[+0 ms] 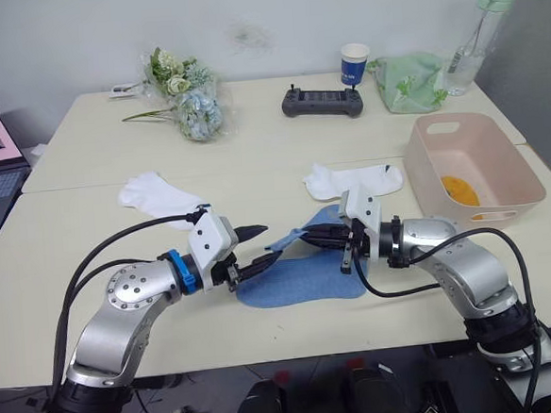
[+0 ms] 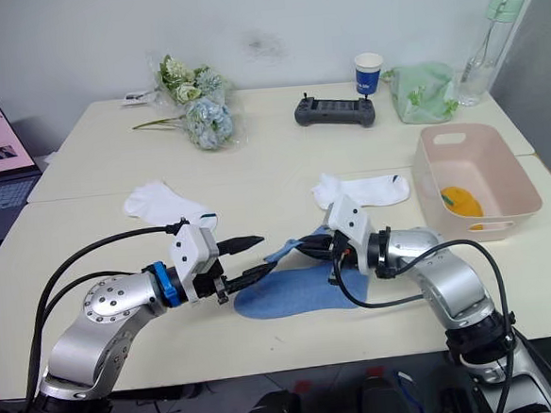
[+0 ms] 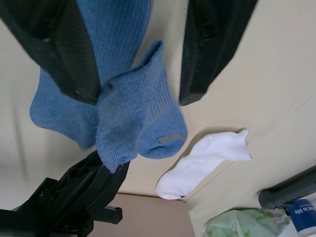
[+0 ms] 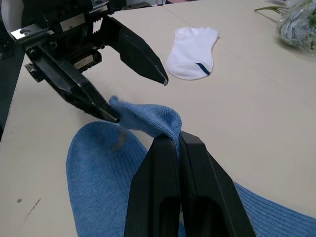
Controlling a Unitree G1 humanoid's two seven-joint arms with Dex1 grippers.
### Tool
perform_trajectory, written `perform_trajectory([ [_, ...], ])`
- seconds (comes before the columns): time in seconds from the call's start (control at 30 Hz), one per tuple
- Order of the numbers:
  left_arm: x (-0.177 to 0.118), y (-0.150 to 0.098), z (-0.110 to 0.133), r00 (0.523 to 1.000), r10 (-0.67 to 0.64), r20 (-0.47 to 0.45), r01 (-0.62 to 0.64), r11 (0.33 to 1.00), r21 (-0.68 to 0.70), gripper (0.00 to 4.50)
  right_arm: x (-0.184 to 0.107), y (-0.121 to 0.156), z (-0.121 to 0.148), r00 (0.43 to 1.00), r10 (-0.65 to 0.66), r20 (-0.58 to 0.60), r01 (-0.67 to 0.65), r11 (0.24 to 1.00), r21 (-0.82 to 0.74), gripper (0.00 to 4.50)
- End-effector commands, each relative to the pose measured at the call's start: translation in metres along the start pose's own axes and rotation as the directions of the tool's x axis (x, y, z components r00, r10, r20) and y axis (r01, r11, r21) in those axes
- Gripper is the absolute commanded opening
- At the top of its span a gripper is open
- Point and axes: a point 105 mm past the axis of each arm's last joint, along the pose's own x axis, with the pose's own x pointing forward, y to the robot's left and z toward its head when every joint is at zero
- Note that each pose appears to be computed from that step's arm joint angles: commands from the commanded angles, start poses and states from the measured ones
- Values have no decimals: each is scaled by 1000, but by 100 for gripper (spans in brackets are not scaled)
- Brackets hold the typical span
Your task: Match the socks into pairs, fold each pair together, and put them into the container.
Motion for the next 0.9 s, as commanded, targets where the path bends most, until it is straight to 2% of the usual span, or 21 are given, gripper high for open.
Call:
perform_trajectory([
  [0.03, -2, 4, 6, 1000, 10, 14, -10, 999, 45, 139, -1, 5, 13, 999, 22, 39, -21, 1000, -22, 0],
  [0.17, -1, 5, 6, 1000, 11, 18, -12, 999, 45, 6, -1, 5, 13, 999, 21, 33, -20, 999, -24, 0],
  [0.3, -2, 4, 5, 1000, 5, 13, -5, 999, 44, 2, -1, 3, 14, 999, 14, 30, -13, 999, -31, 0],
  [0.33, -2, 4, 5, 1000, 5, 12, -5, 999, 43, 0, -1, 2, 14, 1000, 9, 29, -8, 999, -35, 54],
  [0.4, -3, 6, 6, 1000, 11, 11, -11, 999, 33, 0, -1, -1, 17, 999, 1, 43, 0, 999, -37, 107],
  [0.57, -6, 21, 9, 997, 75, 19, -75, 997, -23, 0, -9, -12, 26, 997, -13, 70, 14, 1000, -24, 281],
  [0.7, -15, 40, 8, 989, 151, 2, -151, 988, -10, 0, -20, -29, 25, 996, -69, 64, 71, 997, -30, 430],
  [0.73, -20, 46, 7, 985, 173, -9, -173, 985, 1, 0, -22, -34, 24, 994, -95, 61, 97, 994, -41, 448],
  [0.83, -35, 57, 6, 978, 206, -39, -205, 979, 23, 0, -24, -40, 23, 991, -116, 61, 118, 992, -40, 448],
  [0.9, -43, 55, 7, 981, 185, -63, -184, 983, 19, 0, -25, -42, 21, 991, -123, 58, 125, 991, -44, 448],
])
